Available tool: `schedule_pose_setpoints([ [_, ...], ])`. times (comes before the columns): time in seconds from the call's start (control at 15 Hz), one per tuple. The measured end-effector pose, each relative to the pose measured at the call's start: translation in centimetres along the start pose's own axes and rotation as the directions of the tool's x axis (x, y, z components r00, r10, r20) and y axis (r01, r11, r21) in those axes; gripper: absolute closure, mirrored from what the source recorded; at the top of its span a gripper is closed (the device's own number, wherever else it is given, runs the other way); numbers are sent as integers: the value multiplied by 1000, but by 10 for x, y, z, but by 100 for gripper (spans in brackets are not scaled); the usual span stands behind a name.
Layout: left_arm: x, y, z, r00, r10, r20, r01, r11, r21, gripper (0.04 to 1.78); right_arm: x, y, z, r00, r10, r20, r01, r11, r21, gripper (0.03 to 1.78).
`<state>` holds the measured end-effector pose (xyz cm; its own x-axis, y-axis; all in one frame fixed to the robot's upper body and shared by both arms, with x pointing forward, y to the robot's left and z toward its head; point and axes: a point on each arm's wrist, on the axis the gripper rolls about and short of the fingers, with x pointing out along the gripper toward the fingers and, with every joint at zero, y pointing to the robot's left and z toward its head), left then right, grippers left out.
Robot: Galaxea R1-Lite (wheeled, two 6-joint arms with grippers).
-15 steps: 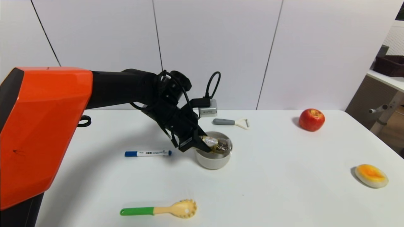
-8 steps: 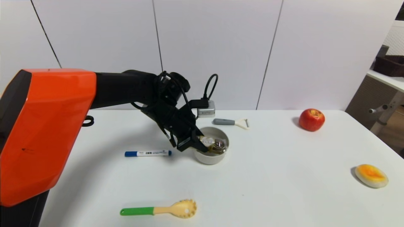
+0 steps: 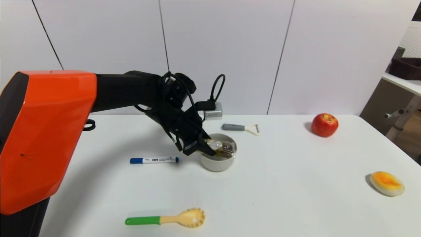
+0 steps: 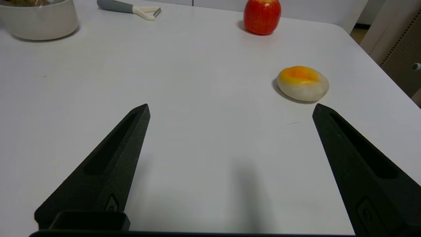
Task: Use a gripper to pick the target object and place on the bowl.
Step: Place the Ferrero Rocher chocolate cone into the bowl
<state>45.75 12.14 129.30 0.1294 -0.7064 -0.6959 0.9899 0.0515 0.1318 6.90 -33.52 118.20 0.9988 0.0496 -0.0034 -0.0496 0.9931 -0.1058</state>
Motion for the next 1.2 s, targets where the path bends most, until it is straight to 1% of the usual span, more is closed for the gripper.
schedule_pose_setpoints([
  [0.4, -17, 3, 2, 999, 42, 18, -42, 999, 5, 133, 0, 0, 0, 1000, 0, 0, 0, 1000, 0, 10],
  [1.2, -16, 3, 1, 999, 38, 18, -38, 999, 9, 133, 0, 0, 0, 1000, 0, 0, 0, 1000, 0, 10],
])
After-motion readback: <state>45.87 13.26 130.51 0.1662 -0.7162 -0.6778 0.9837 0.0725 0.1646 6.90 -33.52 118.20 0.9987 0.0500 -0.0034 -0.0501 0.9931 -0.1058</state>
